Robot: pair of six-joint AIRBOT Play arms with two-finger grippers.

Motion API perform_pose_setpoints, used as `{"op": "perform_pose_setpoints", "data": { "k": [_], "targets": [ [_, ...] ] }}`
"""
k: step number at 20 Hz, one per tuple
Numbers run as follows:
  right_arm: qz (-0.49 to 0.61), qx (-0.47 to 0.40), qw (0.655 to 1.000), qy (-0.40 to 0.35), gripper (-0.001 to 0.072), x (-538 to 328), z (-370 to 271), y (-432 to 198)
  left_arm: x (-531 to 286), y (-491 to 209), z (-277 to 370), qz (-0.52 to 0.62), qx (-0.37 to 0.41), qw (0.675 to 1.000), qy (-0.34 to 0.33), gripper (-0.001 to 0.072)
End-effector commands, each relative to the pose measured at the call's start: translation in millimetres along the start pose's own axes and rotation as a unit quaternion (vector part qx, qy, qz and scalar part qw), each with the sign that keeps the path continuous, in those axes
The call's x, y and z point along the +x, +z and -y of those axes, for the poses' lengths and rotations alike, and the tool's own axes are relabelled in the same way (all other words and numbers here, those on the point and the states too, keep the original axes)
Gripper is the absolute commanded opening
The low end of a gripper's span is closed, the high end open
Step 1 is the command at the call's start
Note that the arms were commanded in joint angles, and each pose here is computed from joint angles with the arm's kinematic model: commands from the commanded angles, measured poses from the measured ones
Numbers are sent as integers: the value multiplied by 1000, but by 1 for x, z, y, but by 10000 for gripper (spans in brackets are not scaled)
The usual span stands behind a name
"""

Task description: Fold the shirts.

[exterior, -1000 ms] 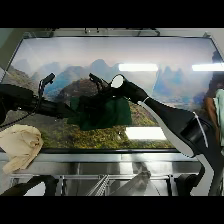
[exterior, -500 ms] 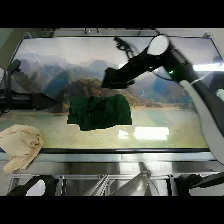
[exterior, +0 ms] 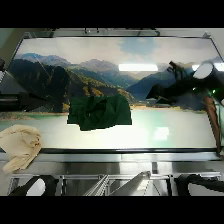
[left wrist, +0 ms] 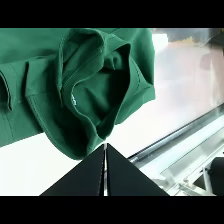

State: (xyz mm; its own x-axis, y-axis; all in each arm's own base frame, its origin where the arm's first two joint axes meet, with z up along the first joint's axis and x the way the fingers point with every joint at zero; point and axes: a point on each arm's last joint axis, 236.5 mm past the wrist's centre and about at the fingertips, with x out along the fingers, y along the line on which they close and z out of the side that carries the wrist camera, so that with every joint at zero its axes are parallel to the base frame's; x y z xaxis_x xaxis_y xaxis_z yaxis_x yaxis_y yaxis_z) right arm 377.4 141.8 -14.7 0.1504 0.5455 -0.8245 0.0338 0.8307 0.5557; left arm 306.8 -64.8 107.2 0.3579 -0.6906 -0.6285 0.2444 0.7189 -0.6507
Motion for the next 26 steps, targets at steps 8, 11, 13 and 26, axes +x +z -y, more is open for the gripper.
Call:
{"op": "perform_pose_setpoints", "data": {
  "k": [8,11,13,26],
  "targets": [
    [-30,121,967,222,590,122,-29,-30,-1,-5,4,-10,-28,1000,-7,23],
    [-42,129,963,233,561,135,-44,-29,-1,-6,4,-13,-28,1000,-9,23],
    [-37,120,965,229,560,141,-54,-24,-1,-6,4,-13,-28,1000,-8,23],
    [50,6,970,238,15,33,-109,43,-1,-8,5,-17,-21,1000,-10,23]
  ]
}}
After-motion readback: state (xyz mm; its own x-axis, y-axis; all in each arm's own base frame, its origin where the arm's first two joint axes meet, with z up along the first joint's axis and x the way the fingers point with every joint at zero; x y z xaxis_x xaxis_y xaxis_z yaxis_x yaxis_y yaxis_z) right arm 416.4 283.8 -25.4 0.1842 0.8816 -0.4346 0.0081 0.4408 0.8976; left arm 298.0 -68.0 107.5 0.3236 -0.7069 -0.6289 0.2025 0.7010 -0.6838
